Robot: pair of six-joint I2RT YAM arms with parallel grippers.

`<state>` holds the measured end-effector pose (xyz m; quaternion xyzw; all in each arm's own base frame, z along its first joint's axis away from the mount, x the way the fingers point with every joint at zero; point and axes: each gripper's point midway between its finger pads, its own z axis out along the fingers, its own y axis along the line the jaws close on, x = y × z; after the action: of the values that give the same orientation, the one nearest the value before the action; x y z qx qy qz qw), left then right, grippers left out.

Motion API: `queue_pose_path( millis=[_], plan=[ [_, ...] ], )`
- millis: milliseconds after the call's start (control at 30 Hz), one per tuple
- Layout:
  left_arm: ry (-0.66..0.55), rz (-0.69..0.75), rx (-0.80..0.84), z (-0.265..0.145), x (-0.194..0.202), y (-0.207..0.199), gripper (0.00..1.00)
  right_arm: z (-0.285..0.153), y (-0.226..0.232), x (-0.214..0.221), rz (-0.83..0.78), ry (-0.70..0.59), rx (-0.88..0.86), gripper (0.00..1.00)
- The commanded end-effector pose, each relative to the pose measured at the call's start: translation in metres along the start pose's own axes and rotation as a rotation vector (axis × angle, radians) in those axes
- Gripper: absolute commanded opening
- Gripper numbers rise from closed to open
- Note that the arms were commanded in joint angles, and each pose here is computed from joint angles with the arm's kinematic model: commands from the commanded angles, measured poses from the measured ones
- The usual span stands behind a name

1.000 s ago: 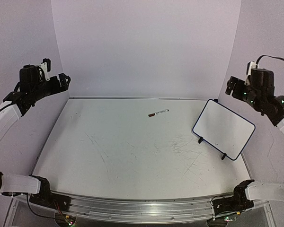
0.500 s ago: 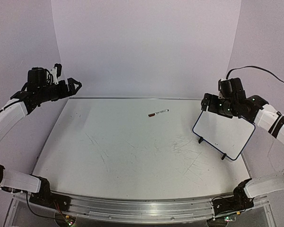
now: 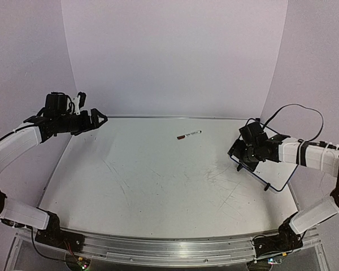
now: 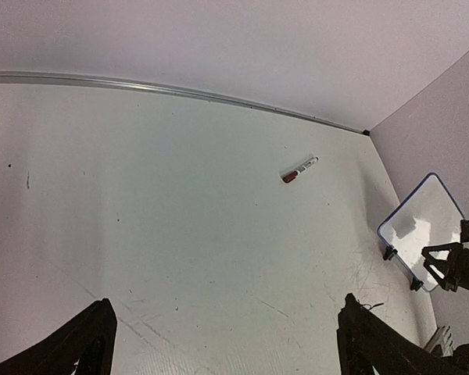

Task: Write a sentence on the whiteboard
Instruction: Move the whiteboard stand to the center of the board.

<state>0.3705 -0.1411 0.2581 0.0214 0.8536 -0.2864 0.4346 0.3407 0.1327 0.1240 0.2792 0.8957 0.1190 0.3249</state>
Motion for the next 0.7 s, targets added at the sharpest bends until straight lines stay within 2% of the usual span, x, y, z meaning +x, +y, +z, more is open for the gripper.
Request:
queue_pose_path(
  millis=[0, 300, 500, 600, 667],
  plan=[
    [0.037, 0.012, 0.073, 0.011, 0.011, -0.018, 0.99, 0.024, -0.013, -0.003, 0.209, -0.077, 0.089, 0.76],
    [0.054, 0.032, 0.085, 0.010, 0.025, -0.024, 0.99, 0.071, -0.040, 0.005, 0.172, -0.134, 0.285, 0.64],
    [0.063, 0.043, 0.079, 0.011, 0.029, -0.021, 0.99, 0.084, -0.043, -0.005, 0.091, -0.199, 0.349, 0.63],
    [0.063, 0.059, 0.076, 0.013, 0.029, -0.021, 0.99, 0.091, -0.046, -0.006, 0.074, -0.219, 0.378, 0.54],
    [0.051, 0.071, 0.065, 0.011, 0.026, -0.020, 0.99, 0.094, -0.047, -0.007, 0.067, -0.230, 0.387, 0.54]
  ],
)
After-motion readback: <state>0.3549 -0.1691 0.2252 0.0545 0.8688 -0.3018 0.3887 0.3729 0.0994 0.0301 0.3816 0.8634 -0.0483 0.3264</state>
